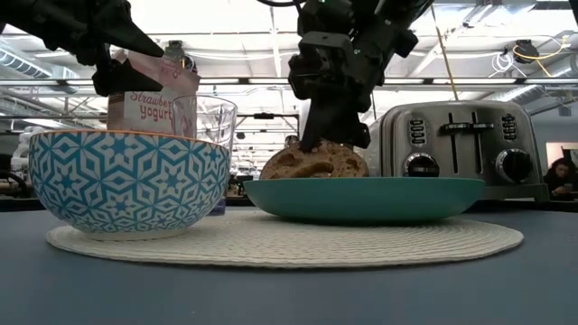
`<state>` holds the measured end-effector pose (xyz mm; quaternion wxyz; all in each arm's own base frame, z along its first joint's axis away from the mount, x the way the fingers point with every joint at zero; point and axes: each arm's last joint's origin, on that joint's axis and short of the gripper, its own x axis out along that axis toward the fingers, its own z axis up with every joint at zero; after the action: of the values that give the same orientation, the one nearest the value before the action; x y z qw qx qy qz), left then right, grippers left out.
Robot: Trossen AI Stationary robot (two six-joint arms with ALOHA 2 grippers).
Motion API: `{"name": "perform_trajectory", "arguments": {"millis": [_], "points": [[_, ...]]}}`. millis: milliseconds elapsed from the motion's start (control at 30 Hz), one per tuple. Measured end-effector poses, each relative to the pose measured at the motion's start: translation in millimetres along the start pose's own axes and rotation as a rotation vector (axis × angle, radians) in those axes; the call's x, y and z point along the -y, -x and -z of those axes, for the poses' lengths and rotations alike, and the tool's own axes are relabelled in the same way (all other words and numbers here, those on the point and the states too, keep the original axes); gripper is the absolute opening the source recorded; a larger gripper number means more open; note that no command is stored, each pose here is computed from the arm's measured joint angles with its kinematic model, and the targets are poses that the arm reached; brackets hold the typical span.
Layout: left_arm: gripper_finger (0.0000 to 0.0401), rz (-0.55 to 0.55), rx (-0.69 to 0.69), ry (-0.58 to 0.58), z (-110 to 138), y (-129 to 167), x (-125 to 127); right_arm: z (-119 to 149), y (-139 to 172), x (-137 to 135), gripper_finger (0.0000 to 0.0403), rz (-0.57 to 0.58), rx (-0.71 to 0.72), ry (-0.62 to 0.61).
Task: Arrange a breakfast setting
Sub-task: Put the toasted bagel on the green plate, then put the apple on the green plate
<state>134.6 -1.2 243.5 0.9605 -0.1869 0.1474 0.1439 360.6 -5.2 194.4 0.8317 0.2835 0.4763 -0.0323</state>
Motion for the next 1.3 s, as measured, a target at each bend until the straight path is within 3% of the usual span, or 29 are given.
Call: {"name": "perform_trajectory", "arguments": {"millis": [833, 1300], "points": [[0.037, 0.0, 0.0, 0.0, 0, 0, 0, -8, 5, 13, 0.0086, 0.065, 0.045, 0.051], [0.037, 0.0, 0.0, 0.003, 0, 0, 0, -7, 5, 13, 0.0152, 0.064, 0.042, 0.051]]}}
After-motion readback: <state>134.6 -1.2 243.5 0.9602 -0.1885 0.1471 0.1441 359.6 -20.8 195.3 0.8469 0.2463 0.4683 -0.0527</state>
